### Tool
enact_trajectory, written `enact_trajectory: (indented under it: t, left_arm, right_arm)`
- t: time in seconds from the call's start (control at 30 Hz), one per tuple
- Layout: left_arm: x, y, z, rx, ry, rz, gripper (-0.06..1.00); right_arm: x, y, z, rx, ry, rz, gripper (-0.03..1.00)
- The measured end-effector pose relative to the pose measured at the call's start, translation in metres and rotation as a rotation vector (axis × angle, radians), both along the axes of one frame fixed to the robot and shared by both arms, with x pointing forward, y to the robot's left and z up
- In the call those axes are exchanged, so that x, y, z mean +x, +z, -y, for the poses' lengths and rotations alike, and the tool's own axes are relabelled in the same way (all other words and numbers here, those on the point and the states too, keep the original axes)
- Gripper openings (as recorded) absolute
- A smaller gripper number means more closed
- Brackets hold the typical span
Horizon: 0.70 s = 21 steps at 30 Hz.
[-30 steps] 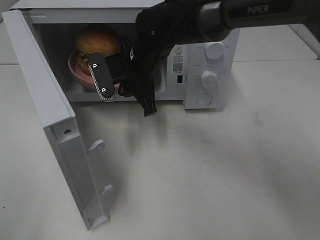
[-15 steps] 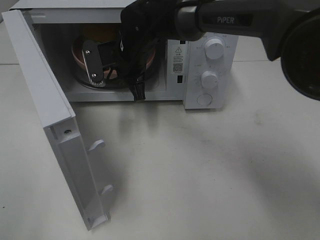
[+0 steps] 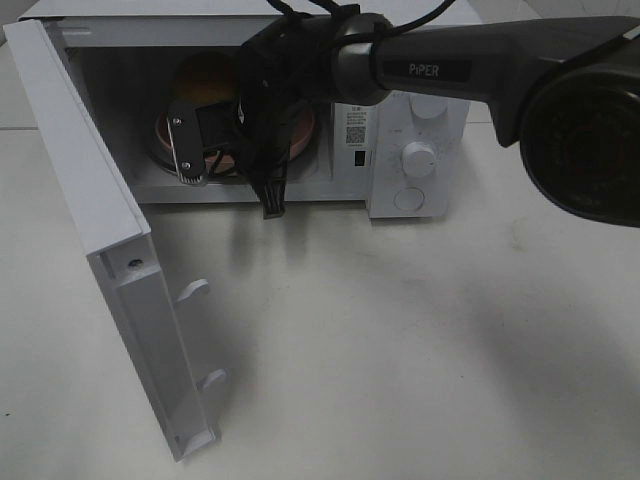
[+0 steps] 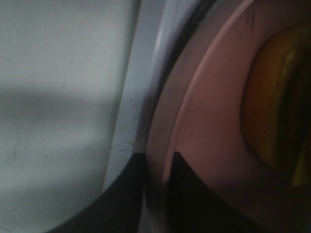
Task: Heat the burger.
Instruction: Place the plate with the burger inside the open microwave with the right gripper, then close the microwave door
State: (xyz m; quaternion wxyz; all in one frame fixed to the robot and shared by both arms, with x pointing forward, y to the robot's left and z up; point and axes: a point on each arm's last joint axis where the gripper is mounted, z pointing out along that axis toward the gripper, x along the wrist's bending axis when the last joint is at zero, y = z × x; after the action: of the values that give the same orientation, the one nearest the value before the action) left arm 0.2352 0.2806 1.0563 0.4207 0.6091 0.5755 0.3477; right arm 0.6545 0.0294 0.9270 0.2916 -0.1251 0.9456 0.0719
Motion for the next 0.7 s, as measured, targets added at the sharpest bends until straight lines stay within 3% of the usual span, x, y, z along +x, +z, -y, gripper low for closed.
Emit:
enact_trajectory:
  t: [0.1, 0.13, 0.2, 0.23, 0.27, 0.33, 0.7]
  left_arm:
    - [0.0, 0.0, 0.0, 0.0, 0.0, 0.0, 0.99]
    - [0.0, 0.0, 0.0, 0.0, 0.0, 0.0, 0.99]
    - [0.0, 0.0, 0.0, 0.0, 0.0, 0.0, 0.99]
    - [0.0, 0.0, 0.0, 0.0, 0.0, 0.0, 0.99]
    - [0.0, 0.0, 0.0, 0.0, 0.0, 0.0, 0.99]
    - [0.0, 0.0, 0.0, 0.0, 0.0, 0.0, 0.99]
    - [0.0, 0.0, 0.0, 0.0, 0.0, 0.0, 0.99]
  right_arm:
    - [0.001, 0.002, -0.001, 0.027, -0.019, 0.008, 0.23]
    - [0.002, 0.003, -0.002, 0.047, -0.032, 0.013, 0.32]
    - [0.002, 0.003, -0.002, 0.05, -0.037, 0.011, 0.37]
    - [0.002, 0.003, -0.002, 0.053, -0.04, 0.008, 0.48]
    - [0.002, 0.003, -0.002, 0.053, -0.04, 0.008, 0.48]
    - [-0.003, 0.005, -0.002, 0.088, -0.057, -0.028, 0.62]
    - [-0.026, 0.012, 0.011, 0.091, 0.023, -0.035, 0.7]
